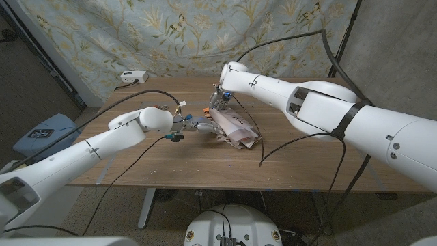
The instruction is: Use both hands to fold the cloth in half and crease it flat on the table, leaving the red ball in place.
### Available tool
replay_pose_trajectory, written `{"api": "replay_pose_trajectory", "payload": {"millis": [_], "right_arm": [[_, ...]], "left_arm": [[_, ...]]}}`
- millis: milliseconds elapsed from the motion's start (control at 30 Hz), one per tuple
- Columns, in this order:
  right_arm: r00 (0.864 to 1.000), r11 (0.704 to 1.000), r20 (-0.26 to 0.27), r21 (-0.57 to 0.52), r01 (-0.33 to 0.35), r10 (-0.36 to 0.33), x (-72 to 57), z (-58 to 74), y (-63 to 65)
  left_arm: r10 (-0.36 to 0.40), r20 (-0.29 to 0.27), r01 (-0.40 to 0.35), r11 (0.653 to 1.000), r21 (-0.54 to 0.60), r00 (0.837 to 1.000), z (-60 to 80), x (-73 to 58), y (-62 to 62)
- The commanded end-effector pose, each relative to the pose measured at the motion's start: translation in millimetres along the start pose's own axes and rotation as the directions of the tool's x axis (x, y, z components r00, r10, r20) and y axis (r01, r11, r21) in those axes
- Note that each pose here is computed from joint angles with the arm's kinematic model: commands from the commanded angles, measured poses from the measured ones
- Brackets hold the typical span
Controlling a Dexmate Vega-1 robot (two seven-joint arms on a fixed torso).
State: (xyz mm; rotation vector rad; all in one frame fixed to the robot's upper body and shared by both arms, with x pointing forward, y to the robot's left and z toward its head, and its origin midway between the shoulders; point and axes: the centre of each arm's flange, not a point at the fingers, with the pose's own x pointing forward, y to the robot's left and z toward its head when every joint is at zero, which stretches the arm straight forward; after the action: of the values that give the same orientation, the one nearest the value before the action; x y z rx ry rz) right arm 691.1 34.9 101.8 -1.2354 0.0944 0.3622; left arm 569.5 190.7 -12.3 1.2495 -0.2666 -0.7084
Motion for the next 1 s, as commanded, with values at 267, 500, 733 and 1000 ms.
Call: {"api": "replay_pose_trajectory", "payload": {"millis": [267,500,733,1000], "right_arm": [[0.996,0.997,0.029,0.003,-0.082,0.082,-3.6,3.7,1.6],[0.990,0.993,0.082,0.023,-0.119,0.117,-11.0,7.2,1.9],[0.980,0.989,0.134,0.008,-0.149,0.147,-22.8,19.3,3.9],[0.974,0.990,0.176,-0.005,-0.141,0.140,-42.0,27.5,4.1]], "left_arm": [[0.019,0.011,-0.018,1.000,-0.010,1.000,23.4,-26.9,7.6],[0.016,0.012,-0.015,1.000,-0.013,1.000,25.8,-29.9,6.5],[0.016,0.012,-0.016,1.000,-0.007,1.000,26.9,-30.0,6.4],[0.009,0.028,-0.010,1.000,0.006,1.000,33.2,-31.0,6.2]]}}
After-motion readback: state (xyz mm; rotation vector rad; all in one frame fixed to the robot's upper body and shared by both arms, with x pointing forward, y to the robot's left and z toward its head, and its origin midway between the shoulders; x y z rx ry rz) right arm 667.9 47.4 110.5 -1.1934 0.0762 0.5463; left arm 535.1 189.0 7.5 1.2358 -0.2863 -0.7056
